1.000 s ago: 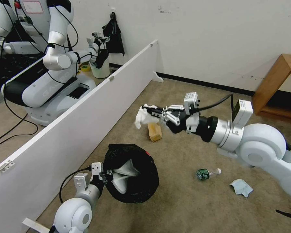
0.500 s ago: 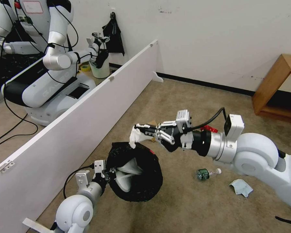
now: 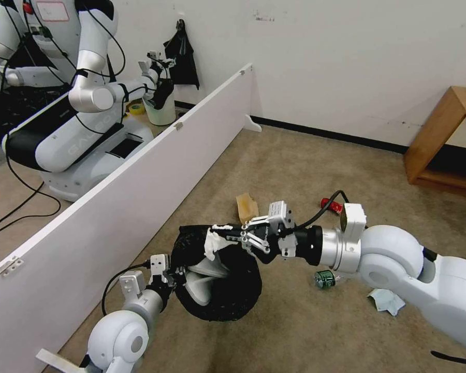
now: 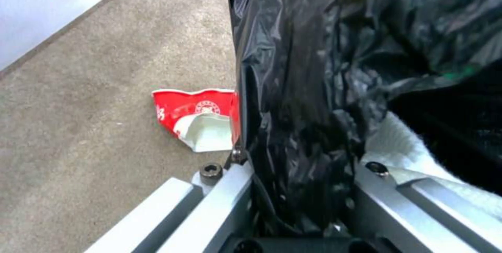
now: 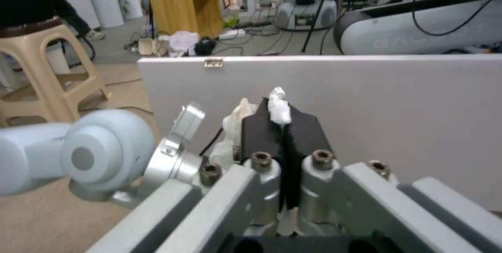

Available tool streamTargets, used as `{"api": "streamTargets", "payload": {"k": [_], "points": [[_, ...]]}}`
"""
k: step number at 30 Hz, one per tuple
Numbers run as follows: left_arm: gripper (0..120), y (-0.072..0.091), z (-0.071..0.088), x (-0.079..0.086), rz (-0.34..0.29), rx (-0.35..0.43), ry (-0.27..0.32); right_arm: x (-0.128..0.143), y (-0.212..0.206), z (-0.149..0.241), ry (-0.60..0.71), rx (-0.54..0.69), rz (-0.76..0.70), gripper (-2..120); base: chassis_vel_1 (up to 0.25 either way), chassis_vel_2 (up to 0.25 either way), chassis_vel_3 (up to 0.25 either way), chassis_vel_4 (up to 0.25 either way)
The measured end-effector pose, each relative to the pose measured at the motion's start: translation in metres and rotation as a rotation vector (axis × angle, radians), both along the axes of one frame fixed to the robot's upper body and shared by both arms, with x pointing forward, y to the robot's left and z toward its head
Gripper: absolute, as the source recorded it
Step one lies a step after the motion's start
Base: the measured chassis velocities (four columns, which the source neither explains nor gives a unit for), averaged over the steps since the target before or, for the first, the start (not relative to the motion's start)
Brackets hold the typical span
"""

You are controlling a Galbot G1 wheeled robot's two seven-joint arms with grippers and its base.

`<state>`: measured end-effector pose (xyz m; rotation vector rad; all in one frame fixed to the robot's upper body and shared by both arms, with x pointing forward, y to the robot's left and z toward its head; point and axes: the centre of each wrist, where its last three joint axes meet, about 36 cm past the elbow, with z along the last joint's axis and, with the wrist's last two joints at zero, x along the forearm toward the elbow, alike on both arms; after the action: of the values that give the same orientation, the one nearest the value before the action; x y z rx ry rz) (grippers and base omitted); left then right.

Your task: Pick up the trash bin, then pick up the garbage from the floor and place it into the trash bin.

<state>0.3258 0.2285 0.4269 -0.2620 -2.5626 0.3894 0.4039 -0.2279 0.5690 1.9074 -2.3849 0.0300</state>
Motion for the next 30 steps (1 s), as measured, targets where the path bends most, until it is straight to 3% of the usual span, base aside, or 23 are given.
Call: {"api": "streamTargets", "payload": {"k": [1, 5, 7, 11, 13, 21, 22, 30], "points": [[0, 0.001, 0.000, 0.000, -0.002, 0.000, 0.001, 0.001, 0.000, -0.002, 0.001, -0.005, 0.004, 9, 0.000, 0.000, 0.000, 0.000], [0, 0.002, 0.001, 0.001, -0.005, -0.002, 0.003, 0.000, 0.000, -0.006, 0.006, -0.013, 0.014, 17, 0.000, 0.000, 0.000, 0.000], [0, 0.005, 0.003, 0.001, -0.010, -0.002, 0.006, -0.002, 0.001, -0.013, 0.017, -0.027, 0.022, 30, 0.000, 0.000, 0.000, 0.000], [0, 0.007, 0.004, 0.002, -0.013, -0.002, 0.009, -0.003, 0.001, -0.016, 0.022, -0.035, 0.021, 39, 0.000, 0.000, 0.000, 0.000], [0, 0.009, 0.006, 0.002, -0.018, -0.007, 0.010, -0.003, -0.001, -0.020, 0.030, -0.043, 0.008, 52, 0.000, 0.000, 0.000, 0.000], [0, 0.010, 0.010, 0.003, -0.028, -0.014, 0.007, -0.002, 0.000, -0.025, 0.045, -0.052, 0.003, 77, 0.000, 0.000, 0.000, 0.000], [0, 0.011, 0.011, 0.004, -0.029, -0.017, 0.006, -0.001, 0.001, -0.026, 0.049, -0.054, 0.003, 86, 0.000, 0.000, 0.000, 0.000], [0, 0.016, 0.014, 0.003, -0.040, -0.020, 0.005, 0.002, 0.006, -0.032, 0.067, -0.058, -0.012, 99, 0.000, 0.000, 0.000, 0.000]]}}
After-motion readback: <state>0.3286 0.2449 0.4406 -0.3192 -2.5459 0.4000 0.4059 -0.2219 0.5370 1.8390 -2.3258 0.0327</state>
